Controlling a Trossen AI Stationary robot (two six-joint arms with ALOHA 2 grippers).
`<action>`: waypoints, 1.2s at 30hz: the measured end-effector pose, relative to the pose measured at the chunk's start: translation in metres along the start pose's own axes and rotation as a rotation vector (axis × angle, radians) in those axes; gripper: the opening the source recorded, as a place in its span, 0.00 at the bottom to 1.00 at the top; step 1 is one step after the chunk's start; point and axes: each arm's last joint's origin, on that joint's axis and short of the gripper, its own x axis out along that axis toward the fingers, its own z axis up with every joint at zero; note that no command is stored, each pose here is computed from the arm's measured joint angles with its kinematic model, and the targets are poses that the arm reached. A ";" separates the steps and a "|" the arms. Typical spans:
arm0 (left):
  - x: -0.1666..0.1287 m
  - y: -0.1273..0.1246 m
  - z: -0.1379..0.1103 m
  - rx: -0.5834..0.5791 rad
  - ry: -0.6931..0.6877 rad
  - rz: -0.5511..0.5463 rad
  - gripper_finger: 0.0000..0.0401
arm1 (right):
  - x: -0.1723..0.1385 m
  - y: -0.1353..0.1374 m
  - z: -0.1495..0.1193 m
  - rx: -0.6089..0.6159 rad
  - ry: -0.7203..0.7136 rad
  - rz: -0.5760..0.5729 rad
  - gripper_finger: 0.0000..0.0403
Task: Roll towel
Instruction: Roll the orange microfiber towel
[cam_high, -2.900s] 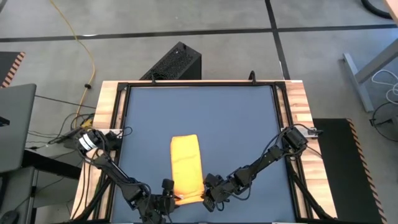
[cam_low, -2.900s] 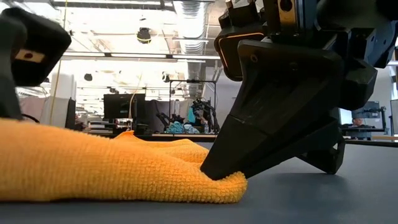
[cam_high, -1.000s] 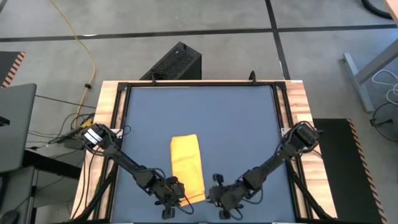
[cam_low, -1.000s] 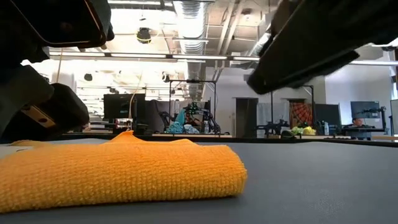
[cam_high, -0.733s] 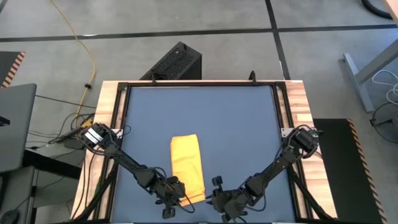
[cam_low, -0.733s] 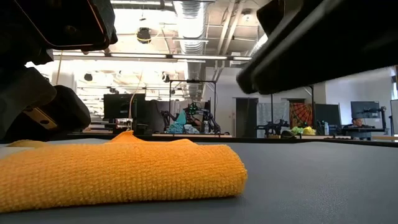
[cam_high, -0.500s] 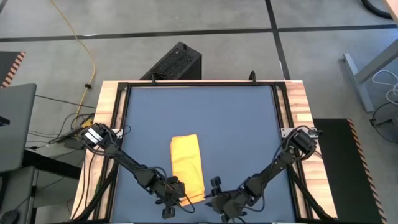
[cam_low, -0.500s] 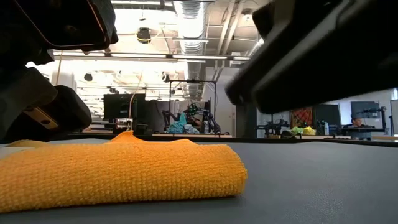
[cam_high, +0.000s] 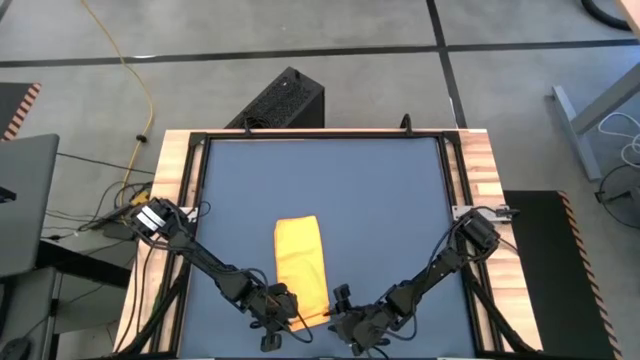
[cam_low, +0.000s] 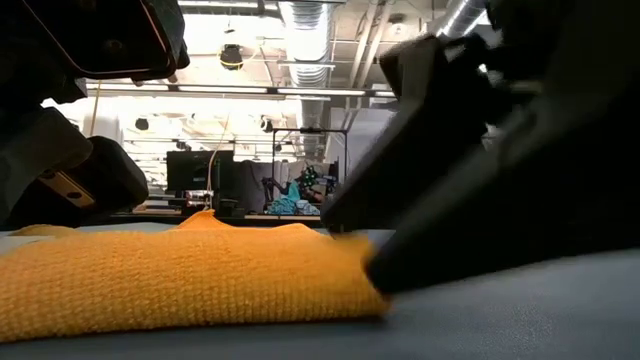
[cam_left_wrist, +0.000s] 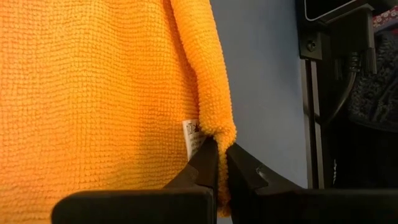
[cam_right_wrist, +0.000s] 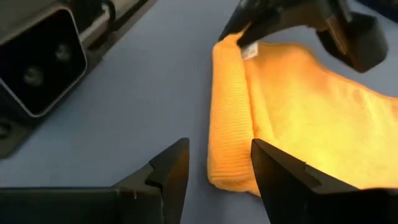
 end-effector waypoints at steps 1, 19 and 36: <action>0.000 0.000 0.000 0.001 -0.003 0.000 0.00 | 0.000 0.000 -0.002 -0.006 0.012 -0.002 0.49; 0.000 -0.001 0.000 0.033 -0.001 -0.019 0.06 | 0.023 -0.007 -0.017 0.083 0.022 0.000 0.38; -0.028 -0.007 0.001 0.098 0.073 -0.056 0.19 | 0.013 -0.016 -0.009 0.502 0.109 0.133 0.06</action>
